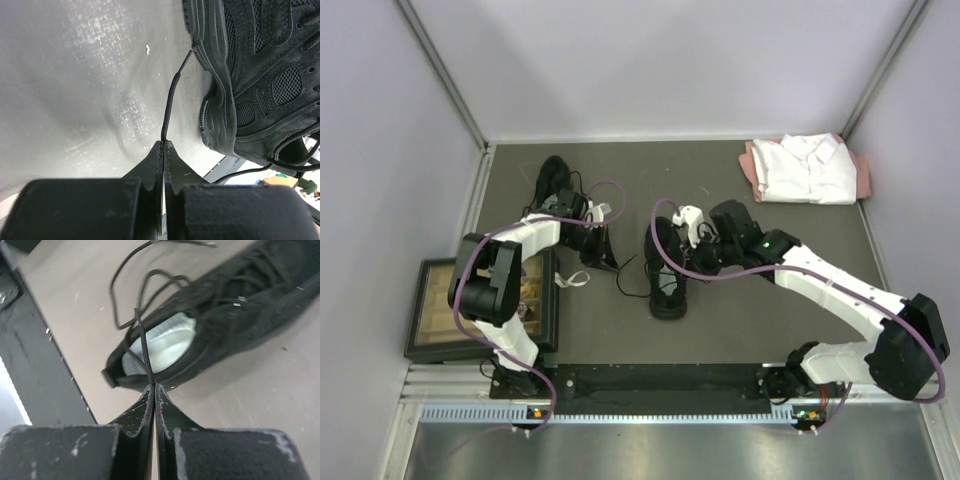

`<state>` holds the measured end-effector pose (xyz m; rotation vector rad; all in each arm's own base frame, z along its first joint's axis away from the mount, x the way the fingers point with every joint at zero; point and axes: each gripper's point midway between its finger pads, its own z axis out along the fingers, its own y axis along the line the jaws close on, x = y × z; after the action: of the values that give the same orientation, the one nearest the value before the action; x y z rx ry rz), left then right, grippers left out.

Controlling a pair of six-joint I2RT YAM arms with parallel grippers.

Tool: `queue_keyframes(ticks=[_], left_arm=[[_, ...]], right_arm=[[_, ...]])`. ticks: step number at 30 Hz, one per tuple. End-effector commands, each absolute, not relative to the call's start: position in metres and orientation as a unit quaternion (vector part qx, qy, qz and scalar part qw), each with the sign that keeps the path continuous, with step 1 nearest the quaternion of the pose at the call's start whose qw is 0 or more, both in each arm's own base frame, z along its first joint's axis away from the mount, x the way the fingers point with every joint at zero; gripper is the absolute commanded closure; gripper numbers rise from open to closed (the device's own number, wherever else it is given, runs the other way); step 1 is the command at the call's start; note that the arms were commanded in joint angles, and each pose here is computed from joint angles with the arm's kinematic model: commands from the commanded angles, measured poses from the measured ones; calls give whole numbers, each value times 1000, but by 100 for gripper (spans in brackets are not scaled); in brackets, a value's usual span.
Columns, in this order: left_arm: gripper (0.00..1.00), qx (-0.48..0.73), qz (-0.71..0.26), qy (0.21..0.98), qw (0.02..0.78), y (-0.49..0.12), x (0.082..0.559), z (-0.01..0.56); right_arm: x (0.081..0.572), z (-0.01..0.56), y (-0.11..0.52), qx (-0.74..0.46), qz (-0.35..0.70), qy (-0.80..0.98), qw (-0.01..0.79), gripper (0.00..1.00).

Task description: Tie the shoes

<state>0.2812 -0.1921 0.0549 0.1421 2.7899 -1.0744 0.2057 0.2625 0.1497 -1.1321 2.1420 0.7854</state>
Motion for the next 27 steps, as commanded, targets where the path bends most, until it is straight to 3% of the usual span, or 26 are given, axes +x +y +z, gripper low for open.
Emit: queue_keyframes(ticks=[1,25,27], left_arm=[[100,51,-377,920,97,-197,284,69],[100,51,-390,914,100,-202,278,67],[93,55,-390,914,99,-202,277,67]], right_arm=[[235,172,265,-346,278,827,344,100],[263,171,312,-318,293,840,328,100],[264,166,315,-318,293,842,322,100]])
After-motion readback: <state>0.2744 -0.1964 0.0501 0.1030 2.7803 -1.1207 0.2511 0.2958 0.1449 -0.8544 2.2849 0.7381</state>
